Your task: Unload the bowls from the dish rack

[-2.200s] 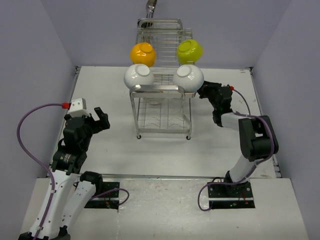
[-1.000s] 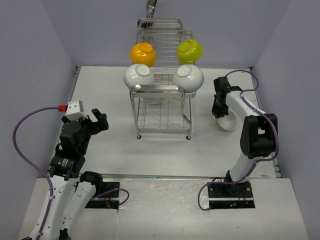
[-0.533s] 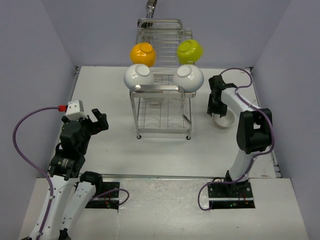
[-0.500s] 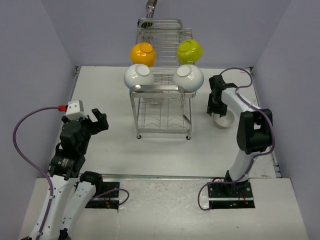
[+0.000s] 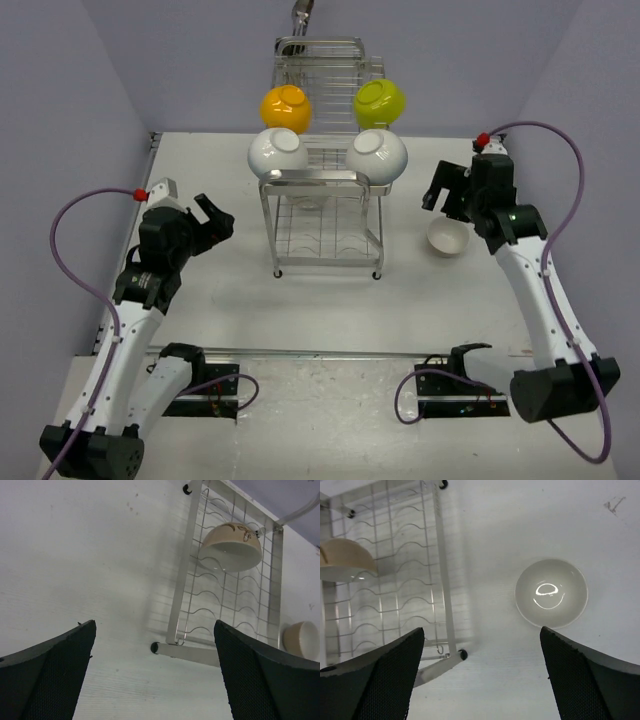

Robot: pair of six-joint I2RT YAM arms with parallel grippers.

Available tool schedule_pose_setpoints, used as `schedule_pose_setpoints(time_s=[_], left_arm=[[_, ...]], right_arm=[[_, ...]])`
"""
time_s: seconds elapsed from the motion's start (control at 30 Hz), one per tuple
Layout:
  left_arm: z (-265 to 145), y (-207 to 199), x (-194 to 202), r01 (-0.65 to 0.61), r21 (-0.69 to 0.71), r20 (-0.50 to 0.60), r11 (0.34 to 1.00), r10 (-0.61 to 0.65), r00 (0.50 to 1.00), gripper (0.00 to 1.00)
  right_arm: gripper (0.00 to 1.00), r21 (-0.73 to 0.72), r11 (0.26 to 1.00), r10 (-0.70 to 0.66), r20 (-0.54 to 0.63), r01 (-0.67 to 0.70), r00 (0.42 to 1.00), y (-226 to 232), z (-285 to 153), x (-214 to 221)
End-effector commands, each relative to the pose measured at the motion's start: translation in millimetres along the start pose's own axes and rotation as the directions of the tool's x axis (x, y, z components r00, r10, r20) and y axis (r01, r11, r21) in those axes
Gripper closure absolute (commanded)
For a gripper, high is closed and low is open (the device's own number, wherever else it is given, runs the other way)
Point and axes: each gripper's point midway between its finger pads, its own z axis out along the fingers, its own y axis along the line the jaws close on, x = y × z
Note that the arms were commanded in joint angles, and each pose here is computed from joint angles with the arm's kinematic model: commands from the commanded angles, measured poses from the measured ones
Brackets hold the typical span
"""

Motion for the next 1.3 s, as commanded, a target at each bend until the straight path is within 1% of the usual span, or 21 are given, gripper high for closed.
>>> schedule_pose_setpoints(time_s=[0.0,0.03,0.07,0.13,0.17,0.2,0.27,0.3,0.33,0.37,0.43,0.47,0.53,0.6,0.63,0.73,0.77,0.93,1.07,1.17,1.27], left_arm=[[22,-7,-13,0.262,0.066,-0.044,0.963,-0.259,0.965,0.00],[27,-14,-7,0.288,0.105,-0.079,0.952,-0.281,0.957,0.00],[35,-3,-6,0.340,0.094,-0.085,0.936,-0.333,0.939,0.00],[49,-15,-7,0.420,0.158,-0.131,0.894,-0.403,0.906,0.00],[55,-20,-11,0.440,0.201,-0.133,0.875,-0.420,0.898,0.00],[63,-26,-3,0.503,0.211,-0.197,0.838,-0.468,0.861,0.00],[72,-37,-8,0.545,0.286,-0.215,0.788,-0.502,0.838,0.00],[78,-40,-1,0.613,0.274,-0.280,0.741,-0.548,0.788,0.00],[82,-41,2,0.642,0.275,-0.302,0.715,-0.570,0.764,0.00],[83,-44,1,0.698,0.283,-0.322,0.657,-0.621,0.715,0.00],[90,-44,6,0.756,0.277,-0.349,0.593,-0.671,0.654,0.00],[95,-45,5,0.791,0.278,-0.367,0.545,-0.701,0.612,0.00],[102,-48,2,0.808,0.279,-0.385,0.518,-0.711,0.589,0.00],[115,-56,2,0.836,0.258,-0.430,0.484,-0.718,0.548,0.01],[126,-60,1,0.859,0.240,-0.458,0.451,-0.728,0.510,0.02],[138,-75,-1,0.878,0.220,-0.515,0.426,-0.714,0.475,0.04],[146,-78,8,0.885,0.189,-0.529,0.426,-0.715,0.457,0.04],[165,-97,7,0.888,0.142,-0.543,0.437,-0.716,0.439,0.09],[179,-107,8,0.891,0.096,-0.560,0.443,-0.716,0.416,0.09],[193,-113,16,0.882,0.038,-0.569,0.471,-0.715,0.406,0.09],[203,-113,24,0.878,-0.008,-0.556,0.479,-0.732,0.394,0.11]], right_arm=[[0.01,-0.111,0.993,0.047,0.109,-0.035,0.993,7,-37,-1],[0.01,-0.112,0.993,0.045,0.101,-0.034,0.994,7,-34,3],[0.01,-0.145,0.989,0.064,0.163,-0.040,0.984,8,-54,-2],[0.01,-0.194,0.980,0.086,0.201,-0.047,0.976,10,-67,2],[0.01,-0.238,0.971,0.099,0.249,-0.039,0.963,13,-85,0],[0.01,-0.263,0.964,0.104,0.249,-0.036,0.963,15,-89,6],[0.01,-0.328,0.944,0.122,0.282,-0.024,0.952,21,-108,7],[0.01,-0.337,0.941,0.125,0.282,-0.024,0.951,21,-111,11],[0.01,-0.350,0.937,0.128,0.289,-0.020,0.949,22,-116,11],[0.01,-0.369,0.929,0.125,0.289,-0.010,0.949,25,-121,14],[0.01,-0.382,0.924,0.131,0.306,-0.004,0.943,24,-131,16],[0.01,-0.396,0.918,0.131,0.311,0.004,0.942,25,-135,17],[0.01,-0.406,0.914,0.139,0.333,0.008,0.933,24,-143,19],[0.01,-0.412,0.911,0.147,0.353,0.013,0.924,22,-151,20],[0.01,-0.411,0.912,0.150,0.359,0.012,0.921,21,-152,20],[0.01,-0.421,0.907,0.155,0.372,0.018,0.915,22,-158,18],[0.01,-0.425,0.905,0.155,0.372,0.020,0.915,23,-160,18],[0.01,-0.436,0.900,0.160,0.386,0.027,0.908,23,-169,16],[0.01,-0.439,0.898,0.164,0.398,0.031,0.903,23,-173,16],[0.01,-0.430,0.902,0.168,0.409,0.027,0.897,20,-175,15],[0.01,-0.427,0.904,0.171,0.420,0.028,0.892,19,-178,13]])
